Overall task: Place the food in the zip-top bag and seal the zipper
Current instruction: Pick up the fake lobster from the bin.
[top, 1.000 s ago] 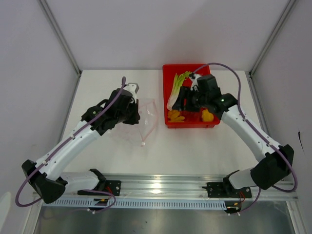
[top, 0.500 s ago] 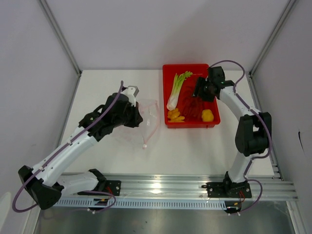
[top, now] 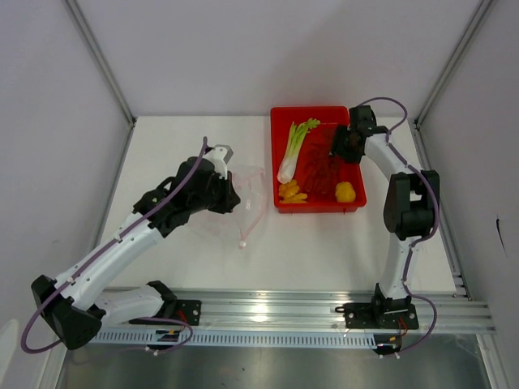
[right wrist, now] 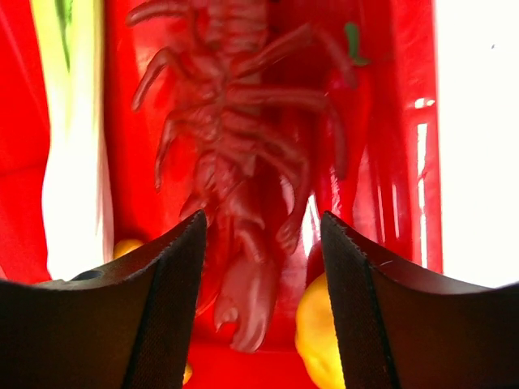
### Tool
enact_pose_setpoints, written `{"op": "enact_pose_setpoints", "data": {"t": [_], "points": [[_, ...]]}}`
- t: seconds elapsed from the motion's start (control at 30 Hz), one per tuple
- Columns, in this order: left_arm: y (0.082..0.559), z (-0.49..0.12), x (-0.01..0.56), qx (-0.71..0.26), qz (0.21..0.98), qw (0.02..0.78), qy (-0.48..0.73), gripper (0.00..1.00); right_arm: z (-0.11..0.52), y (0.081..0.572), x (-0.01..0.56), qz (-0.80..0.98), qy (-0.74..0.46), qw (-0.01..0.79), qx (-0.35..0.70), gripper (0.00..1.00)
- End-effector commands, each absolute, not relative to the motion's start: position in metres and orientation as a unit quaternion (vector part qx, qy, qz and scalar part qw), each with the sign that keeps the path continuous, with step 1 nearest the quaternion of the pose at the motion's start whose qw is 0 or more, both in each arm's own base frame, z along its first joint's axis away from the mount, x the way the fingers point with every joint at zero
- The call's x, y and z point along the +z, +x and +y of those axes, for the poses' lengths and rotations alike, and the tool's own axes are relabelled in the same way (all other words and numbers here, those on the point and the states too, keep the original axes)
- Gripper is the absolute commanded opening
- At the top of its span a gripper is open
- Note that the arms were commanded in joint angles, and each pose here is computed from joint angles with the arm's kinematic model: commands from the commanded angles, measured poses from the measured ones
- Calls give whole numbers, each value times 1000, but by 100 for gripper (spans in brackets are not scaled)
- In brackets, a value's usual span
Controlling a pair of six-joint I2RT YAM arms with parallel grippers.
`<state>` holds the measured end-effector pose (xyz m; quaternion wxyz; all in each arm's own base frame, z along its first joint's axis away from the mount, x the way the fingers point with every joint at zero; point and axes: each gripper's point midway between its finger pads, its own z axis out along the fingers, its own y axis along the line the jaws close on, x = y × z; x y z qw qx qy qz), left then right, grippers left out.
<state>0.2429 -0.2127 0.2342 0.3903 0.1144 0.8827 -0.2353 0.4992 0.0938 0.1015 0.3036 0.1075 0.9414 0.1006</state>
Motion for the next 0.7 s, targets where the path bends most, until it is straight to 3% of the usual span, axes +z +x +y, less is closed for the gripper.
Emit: {"op": "enact_pose_setpoints", "data": {"t": [0.0,0.33,0.67], "points": [[251,-215,247,-239,872,410,121,0,87,514,98,939,110,309,106,59],[251,-217,252,-244,869,414,121,1,98,523,75,937,123,297,140,49],[252,-217,254,-244,868,415,123,1,109,533,70,930,147,285,179,19]]}}
